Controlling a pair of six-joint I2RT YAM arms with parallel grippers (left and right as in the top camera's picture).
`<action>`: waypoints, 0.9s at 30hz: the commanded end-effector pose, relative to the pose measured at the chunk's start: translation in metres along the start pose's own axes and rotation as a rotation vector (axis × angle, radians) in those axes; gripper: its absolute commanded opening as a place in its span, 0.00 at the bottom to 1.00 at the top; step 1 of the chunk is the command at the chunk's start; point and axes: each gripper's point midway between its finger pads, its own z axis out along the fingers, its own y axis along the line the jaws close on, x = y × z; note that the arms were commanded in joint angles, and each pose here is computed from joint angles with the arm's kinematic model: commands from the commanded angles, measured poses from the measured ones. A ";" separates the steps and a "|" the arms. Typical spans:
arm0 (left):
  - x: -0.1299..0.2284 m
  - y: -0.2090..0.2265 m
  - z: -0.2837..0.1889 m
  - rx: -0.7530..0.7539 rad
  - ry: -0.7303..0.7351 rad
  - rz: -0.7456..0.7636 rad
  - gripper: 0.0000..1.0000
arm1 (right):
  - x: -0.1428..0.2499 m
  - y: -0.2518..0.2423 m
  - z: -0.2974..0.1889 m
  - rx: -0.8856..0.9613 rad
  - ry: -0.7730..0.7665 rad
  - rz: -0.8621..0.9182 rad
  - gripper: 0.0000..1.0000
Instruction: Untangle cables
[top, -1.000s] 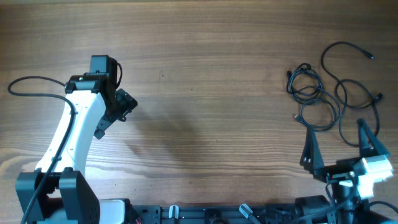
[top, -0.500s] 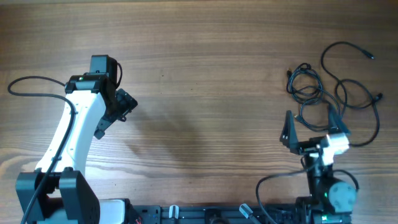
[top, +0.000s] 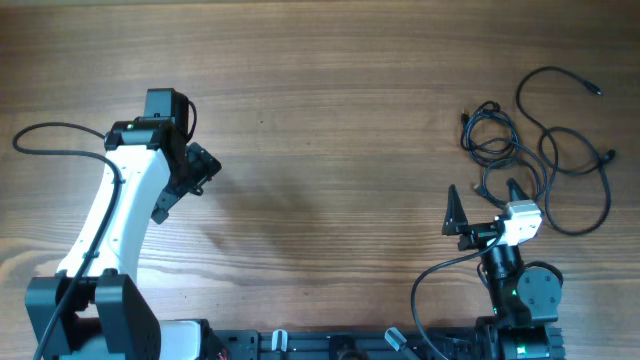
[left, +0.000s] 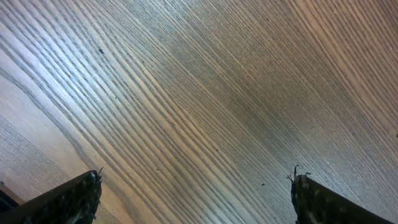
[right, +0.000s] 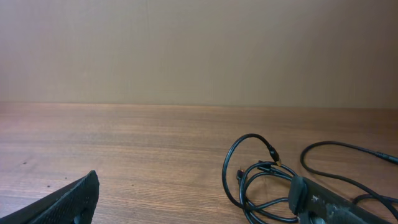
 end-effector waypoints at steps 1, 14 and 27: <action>-0.001 0.004 0.002 -0.018 -0.006 -0.001 1.00 | -0.003 -0.004 -0.001 0.020 -0.013 0.015 1.00; -0.001 0.004 0.002 -0.018 -0.006 -0.001 1.00 | -0.003 -0.004 -0.001 0.020 -0.013 0.015 1.00; -0.003 0.004 -0.006 0.007 -0.029 -0.007 1.00 | -0.003 -0.004 -0.001 0.020 -0.013 0.015 1.00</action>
